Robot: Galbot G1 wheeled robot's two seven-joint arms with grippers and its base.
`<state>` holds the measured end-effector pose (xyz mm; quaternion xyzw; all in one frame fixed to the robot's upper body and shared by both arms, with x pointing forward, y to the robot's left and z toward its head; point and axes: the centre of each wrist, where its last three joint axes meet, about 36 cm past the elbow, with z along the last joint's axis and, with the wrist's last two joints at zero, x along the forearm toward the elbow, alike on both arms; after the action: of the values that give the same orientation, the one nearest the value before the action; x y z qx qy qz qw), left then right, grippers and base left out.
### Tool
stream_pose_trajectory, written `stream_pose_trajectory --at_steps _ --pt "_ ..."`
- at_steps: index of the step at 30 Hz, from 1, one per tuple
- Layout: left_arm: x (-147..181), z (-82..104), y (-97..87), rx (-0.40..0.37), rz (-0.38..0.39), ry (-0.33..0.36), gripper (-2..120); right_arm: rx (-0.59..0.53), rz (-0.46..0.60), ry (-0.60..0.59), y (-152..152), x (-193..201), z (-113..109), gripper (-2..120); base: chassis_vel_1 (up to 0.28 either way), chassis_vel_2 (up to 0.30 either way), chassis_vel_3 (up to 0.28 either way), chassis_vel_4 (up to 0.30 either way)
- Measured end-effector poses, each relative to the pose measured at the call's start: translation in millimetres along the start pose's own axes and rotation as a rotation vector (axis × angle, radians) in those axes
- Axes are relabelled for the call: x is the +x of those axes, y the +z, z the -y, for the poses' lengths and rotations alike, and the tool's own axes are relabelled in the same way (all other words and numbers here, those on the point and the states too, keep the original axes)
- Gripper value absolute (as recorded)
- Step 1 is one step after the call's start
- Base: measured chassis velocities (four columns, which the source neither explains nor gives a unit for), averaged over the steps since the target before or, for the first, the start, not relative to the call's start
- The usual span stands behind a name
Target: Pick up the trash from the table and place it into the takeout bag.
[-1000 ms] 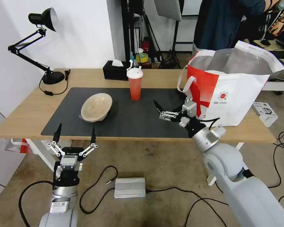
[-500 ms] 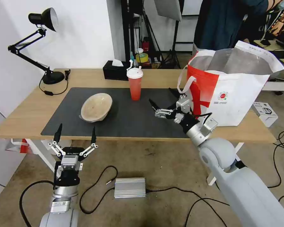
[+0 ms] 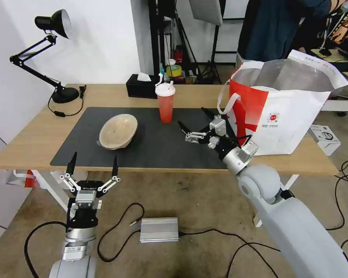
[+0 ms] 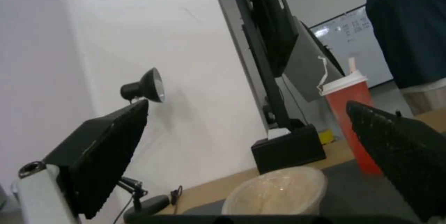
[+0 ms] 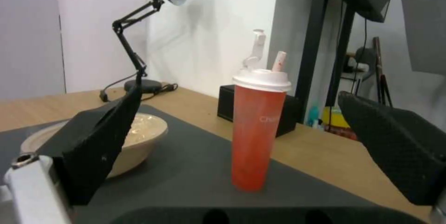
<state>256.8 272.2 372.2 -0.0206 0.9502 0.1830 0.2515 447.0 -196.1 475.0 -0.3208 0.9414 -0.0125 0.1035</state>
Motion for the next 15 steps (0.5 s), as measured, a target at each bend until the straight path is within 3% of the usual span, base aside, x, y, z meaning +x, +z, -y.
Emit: stream_pose_trajectory --at_steps 15 --pt "2.1 2.6 1.9 -0.001 -0.006 0.008 100 -0.003 0.000 -0.006 7.2 -19.5 4.4 100 0.000 0.000 0.000 0.000"
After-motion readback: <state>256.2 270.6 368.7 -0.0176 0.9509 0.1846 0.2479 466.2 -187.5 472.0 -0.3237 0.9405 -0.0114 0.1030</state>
